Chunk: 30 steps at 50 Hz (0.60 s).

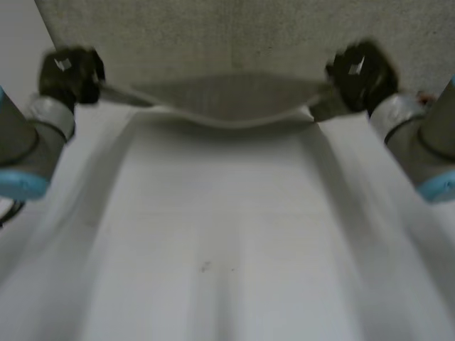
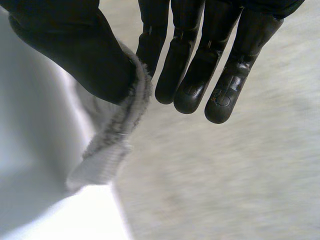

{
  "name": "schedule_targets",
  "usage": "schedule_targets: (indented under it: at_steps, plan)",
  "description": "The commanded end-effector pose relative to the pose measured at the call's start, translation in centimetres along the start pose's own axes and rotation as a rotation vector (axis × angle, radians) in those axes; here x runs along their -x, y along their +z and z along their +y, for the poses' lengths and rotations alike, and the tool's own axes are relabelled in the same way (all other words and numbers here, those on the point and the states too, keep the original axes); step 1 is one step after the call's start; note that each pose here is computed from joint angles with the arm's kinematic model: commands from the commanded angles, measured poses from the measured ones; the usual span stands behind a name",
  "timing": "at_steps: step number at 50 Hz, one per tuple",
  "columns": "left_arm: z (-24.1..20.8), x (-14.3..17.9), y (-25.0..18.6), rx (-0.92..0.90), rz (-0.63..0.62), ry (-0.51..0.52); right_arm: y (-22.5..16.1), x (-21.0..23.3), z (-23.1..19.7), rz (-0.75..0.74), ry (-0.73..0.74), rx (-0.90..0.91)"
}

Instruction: Fold the towel.

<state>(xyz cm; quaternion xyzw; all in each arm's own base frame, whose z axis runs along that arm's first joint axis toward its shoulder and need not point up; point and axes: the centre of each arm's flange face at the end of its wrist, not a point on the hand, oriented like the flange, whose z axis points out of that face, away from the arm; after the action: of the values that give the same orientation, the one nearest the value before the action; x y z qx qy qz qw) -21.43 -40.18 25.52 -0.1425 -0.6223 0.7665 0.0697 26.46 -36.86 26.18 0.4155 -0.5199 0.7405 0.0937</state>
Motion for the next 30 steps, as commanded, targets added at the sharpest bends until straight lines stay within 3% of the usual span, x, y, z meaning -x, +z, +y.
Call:
schedule_targets:
  at_steps: [1,7,14,22,30]
  plan:
    - [6.9,-2.0,-3.9,0.176,0.090,-0.024,-3.4,6.6,5.8,-0.209,0.072,0.178]
    - [8.8,-2.2,-7.6,0.332,0.109,0.009,-6.2,6.8,6.9,-0.291,0.122,0.319]
    - [5.6,0.2,-12.9,0.526,0.086,0.121,-10.0,4.4,3.8,-0.396,0.184,0.463]
    - [1.3,0.0,-18.2,0.689,0.168,0.140,-14.9,-0.1,-0.3,-0.460,0.199,0.598]
    - [0.2,1.7,-17.5,0.615,0.177,0.142,-14.8,-1.8,0.0,-0.420,0.104,0.583]
